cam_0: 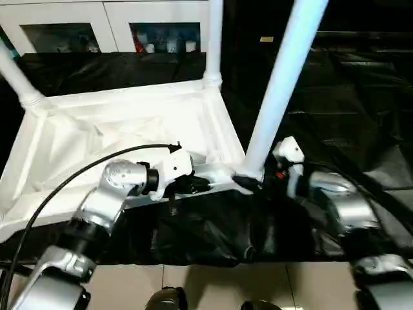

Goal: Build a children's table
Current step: Rotate leg to tighten

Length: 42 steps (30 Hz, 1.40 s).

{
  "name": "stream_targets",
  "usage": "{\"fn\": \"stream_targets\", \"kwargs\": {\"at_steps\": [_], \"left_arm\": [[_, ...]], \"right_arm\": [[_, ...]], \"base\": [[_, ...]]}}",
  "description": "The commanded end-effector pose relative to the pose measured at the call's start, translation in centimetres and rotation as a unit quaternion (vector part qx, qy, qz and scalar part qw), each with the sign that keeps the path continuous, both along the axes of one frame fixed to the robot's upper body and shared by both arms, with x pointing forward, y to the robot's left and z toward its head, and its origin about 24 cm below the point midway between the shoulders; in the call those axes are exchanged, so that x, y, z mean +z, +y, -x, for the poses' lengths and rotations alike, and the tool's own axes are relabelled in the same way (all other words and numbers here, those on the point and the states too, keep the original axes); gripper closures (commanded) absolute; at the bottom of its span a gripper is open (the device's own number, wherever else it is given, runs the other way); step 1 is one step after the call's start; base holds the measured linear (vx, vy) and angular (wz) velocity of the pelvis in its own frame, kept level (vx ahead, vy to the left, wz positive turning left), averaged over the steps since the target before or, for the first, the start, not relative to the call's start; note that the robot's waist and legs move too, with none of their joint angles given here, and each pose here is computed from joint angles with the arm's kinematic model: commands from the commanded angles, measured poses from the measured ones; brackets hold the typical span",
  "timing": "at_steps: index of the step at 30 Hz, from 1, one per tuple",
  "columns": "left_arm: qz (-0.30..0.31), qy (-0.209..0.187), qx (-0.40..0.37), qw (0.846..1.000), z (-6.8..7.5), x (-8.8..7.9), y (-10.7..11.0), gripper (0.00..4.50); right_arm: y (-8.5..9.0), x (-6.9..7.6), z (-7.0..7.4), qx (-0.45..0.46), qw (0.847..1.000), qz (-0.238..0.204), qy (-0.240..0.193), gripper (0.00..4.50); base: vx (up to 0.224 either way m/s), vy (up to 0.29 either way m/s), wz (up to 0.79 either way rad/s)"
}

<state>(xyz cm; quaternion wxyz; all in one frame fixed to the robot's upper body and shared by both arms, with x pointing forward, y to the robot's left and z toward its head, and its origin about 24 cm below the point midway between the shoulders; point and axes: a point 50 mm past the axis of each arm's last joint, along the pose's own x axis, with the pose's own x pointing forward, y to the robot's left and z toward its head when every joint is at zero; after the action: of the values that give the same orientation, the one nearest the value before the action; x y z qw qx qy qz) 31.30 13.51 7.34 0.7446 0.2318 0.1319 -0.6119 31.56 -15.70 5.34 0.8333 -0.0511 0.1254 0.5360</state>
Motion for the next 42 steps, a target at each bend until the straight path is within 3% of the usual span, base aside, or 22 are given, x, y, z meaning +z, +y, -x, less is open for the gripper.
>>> {"fn": "stream_targets", "kwargs": {"at_steps": [1,17,23,31,33,34,37,38,40,42], "left_arm": [[-0.018,0.017,-0.037,0.999,0.3,-0.4,-0.6,4.5],[-0.033,0.031,-0.054,0.998,0.5,-0.7,0.1,4.5],[-0.034,0.023,-0.044,0.998,0.4,-1.0,-0.3,4.5],[-0.02,0.0,0.037,0.999,-0.7,-1.8,-3.6,4.5],[-0.017,-0.007,0.066,0.998,-1.1,-1.7,-4.5,4.5],[-0.009,-0.01,0.108,0.994,-1.6,-1.7,-5.5,4.5],[-0.006,-0.012,0.123,0.992,-1.8,-1.7,-6.0,4.5],[0.0,-0.018,0.143,0.99,-1.9,-1.7,-6.9,4.5],[0.007,-0.022,0.144,0.989,-1.8,-1.7,-7.7,4.5],[0.007,-0.028,0.133,0.991,-1.6,-1.7,-8.0,4.5]], "right_arm": [[1.5,-0.4,1.1,0.081,0.996,0.007,0.025,0.4],[2.5,-0.3,1.7,0.124,0.992,0.01,0.029,1.51],[2.8,-0.7,2.2,0.119,0.992,0.003,0.031,1.69],[3.9,-3.0,2.2,-0.026,0.999,-0.008,0.029,1.73],[4.6,-3.4,1.7,-0.082,0.996,-0.015,0.028,1.73],[5.4,-3.7,1.0,-0.158,0.986,-0.029,0.034,1.74],[5.8,-3.8,0.6,-0.198,0.979,-0.037,0.038,1.75],[6.5,-4.0,0.0,-0.267,0.961,-0.051,0.051,1.75],[7.2,-4.2,-0.6,-0.327,0.94,-0.068,0.068,1.75],[7.8,-4.1,-0.8,-0.338,0.935,-0.076,0.072,1.75]], "base": [[0.0,0.0,0.0],[0.0,0.0,0.0],[0.0,0.0,0.0],[-0.009,0.001,0.0],[-0.075,0.009,-0.04],[-0.057,0.029,-0.14],[-0.055,0.039,-0.15],[-0.05,0.046,-0.14],[0.0,0.0,0.0],[0.0,0.0,0.0]]}}
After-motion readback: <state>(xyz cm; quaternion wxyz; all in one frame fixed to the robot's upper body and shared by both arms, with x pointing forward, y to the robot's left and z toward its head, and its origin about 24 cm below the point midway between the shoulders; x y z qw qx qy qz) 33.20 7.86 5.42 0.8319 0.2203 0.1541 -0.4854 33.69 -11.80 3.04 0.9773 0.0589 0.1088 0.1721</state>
